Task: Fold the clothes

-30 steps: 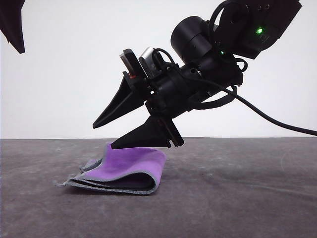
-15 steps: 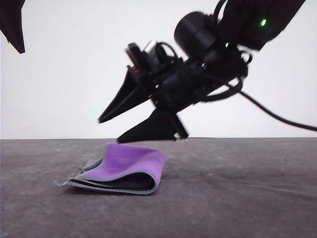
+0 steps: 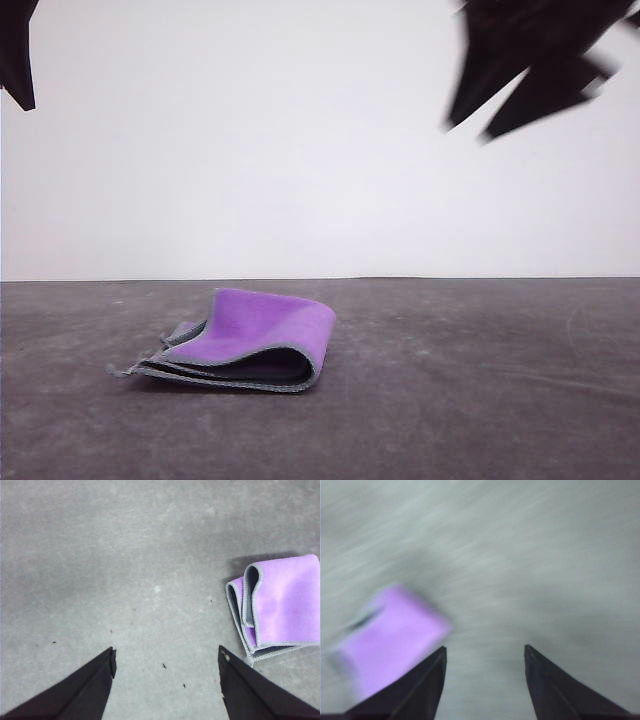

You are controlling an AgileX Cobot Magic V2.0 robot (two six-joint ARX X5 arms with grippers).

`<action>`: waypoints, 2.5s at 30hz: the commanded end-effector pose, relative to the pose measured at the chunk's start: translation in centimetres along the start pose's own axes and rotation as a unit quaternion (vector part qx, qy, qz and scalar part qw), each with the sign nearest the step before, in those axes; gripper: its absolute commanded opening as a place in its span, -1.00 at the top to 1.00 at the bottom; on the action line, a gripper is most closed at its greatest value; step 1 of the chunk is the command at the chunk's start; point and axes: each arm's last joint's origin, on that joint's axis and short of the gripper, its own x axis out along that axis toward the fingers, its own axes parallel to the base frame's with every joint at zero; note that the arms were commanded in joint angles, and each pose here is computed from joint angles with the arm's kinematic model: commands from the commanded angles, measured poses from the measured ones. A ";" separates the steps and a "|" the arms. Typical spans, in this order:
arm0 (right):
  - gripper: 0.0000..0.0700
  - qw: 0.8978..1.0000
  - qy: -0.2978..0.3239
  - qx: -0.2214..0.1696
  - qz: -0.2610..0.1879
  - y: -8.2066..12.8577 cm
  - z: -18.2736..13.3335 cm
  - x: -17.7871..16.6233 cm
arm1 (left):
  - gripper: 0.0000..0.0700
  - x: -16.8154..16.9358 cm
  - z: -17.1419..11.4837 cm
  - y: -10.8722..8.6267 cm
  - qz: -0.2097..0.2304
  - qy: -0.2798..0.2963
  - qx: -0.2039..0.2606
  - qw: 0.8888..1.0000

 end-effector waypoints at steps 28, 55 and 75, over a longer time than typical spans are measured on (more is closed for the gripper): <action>0.97 0.991 0.011 0.024 -0.133 -4.4 -1.4 -7.1 | 0.99 0.1 0.4 0.2 0.002 -0.009 0.008 1.000; 0.97 0.990 -0.009 0.017 -0.138 -4.5 -1.0 -7.2 | 0.99 -0.2 0.7 0.2 0.007 -0.034 0.010 0.999; 0.97 0.990 -0.011 0.016 -0.138 -4.5 -0.9 -7.2 | 0.99 1.9 -12.0 0.2 0.052 -0.310 -0.006 0.949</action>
